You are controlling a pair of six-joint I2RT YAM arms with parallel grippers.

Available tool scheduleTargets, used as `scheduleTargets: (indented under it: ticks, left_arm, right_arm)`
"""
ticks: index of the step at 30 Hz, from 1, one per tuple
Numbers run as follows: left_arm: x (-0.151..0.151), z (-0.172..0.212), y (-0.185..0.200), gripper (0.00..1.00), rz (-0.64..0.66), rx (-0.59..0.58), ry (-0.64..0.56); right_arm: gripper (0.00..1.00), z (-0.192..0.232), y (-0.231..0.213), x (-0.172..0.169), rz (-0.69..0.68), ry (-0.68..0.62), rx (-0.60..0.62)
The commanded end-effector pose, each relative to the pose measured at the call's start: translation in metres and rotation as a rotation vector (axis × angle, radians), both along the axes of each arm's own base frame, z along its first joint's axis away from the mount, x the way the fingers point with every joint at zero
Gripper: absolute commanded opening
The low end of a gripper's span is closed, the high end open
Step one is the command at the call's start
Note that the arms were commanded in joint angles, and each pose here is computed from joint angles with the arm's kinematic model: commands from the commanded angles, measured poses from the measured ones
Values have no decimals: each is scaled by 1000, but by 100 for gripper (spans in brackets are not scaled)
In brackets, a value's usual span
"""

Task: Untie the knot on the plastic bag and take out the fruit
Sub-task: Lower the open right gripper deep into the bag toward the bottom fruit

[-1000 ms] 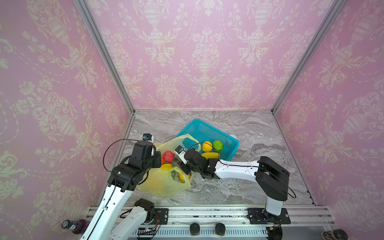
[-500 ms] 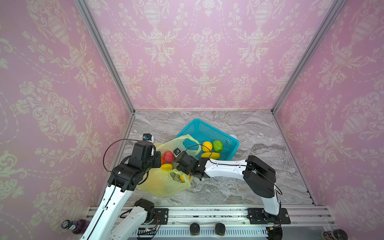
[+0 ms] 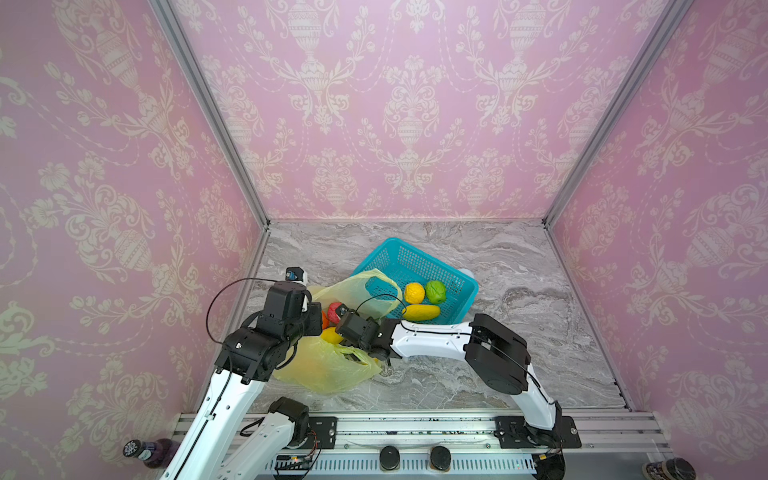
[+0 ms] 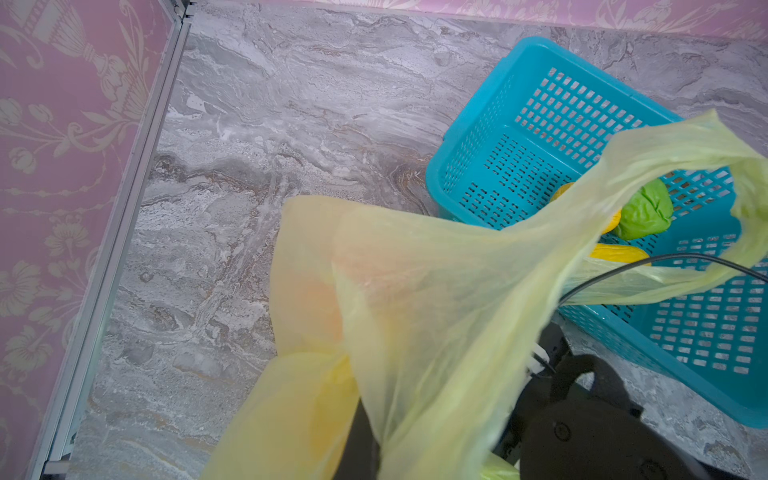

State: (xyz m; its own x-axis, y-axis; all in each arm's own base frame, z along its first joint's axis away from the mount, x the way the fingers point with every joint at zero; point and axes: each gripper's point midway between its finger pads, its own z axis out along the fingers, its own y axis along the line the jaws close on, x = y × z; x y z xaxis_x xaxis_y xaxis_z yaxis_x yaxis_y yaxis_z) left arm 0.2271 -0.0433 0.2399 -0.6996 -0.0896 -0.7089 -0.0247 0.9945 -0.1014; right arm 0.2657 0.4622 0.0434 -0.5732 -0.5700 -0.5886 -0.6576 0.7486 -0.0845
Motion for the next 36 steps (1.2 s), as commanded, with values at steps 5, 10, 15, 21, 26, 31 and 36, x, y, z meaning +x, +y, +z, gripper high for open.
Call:
scheduleTargets:
  ticks: [5, 10, 15, 21, 26, 31, 36]
  left_arm:
    - [-1, -2, 5, 0, 28, 0, 3]
    - [-2, -2, 5, 0, 28, -1, 0]
    - [-1, -2, 5, 0, 29, 0, 2]
    - [-1, -2, 4, 0, 26, -1, 3]
    - [-1, -3, 5, 0, 27, 2, 8]
    - [-1, -3, 4, 0, 25, 1, 7]
    - [-3, 0, 4, 0, 24, -6, -7]
  right_arm:
    - [51, 7, 1, -5, 2, 21, 47]
    - [44, 38, 1, -4, 0, -16, 119]
    - [37, 89, -1, -2, 12, -89, 213]
    - [30, 154, -12, -1, 25, -219, 348]
    - [30, 153, -21, -6, 19, -214, 375]
    - [35, 99, -29, -10, -61, -98, 305]
    - [37, 67, -37, -8, -121, -60, 221]
